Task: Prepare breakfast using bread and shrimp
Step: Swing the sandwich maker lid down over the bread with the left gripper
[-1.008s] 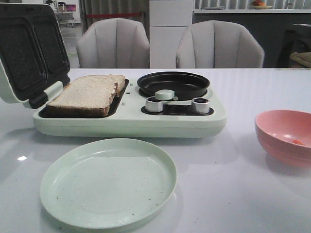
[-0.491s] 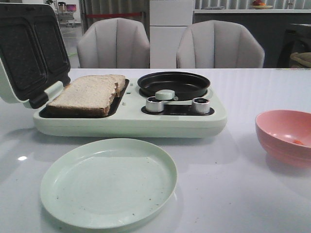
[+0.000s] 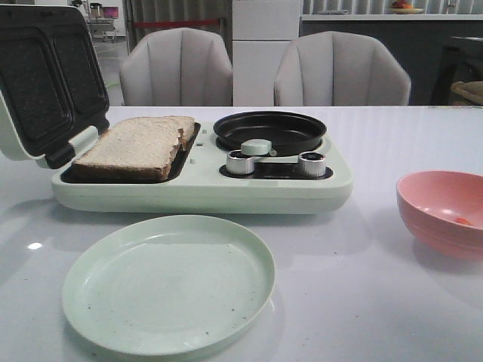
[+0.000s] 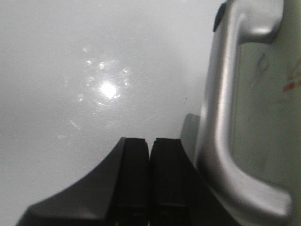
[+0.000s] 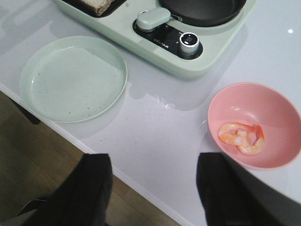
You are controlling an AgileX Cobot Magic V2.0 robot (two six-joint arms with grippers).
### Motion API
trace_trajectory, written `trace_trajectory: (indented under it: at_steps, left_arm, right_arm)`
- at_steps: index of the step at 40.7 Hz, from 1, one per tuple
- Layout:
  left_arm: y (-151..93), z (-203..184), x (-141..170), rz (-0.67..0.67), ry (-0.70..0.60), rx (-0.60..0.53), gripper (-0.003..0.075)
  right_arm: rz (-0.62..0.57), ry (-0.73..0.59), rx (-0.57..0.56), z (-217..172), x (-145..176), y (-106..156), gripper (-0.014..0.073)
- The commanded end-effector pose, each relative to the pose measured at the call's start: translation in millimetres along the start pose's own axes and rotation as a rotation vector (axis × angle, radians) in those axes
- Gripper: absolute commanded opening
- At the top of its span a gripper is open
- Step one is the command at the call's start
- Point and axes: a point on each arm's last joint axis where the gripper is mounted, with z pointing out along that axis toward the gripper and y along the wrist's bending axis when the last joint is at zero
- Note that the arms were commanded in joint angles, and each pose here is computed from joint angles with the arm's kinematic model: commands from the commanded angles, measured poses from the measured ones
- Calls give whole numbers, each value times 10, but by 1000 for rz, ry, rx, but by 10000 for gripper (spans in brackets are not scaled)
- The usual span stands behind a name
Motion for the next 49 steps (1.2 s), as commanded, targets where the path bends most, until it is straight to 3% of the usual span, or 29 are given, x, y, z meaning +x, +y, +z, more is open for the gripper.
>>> trace_trajectory:
  at_steps: [1, 12, 23, 38, 49]
  left_arm:
    - [-217, -228, -199, 1, -120, 61, 99]
    - [-624, -290, -131, 130, -44, 161, 99]
    - [-1048, -532, 140, 309, 51, 276, 98]
    - [-1448, -1211, 905, 477, 33, 459, 98]
    - [-1485, -1644, 1512, 592, -20, 622, 98]
  right_arm:
    - [-1, -99, 13, -58, -132, -12, 494]
    - [-1, -99, 13, -58, -132, -12, 494]
    - [-1, -99, 13, -58, -132, -12, 494]
    - [-1, -99, 13, -58, -132, -12, 494]
    - [-1, -99, 13, -58, -132, -12, 494]
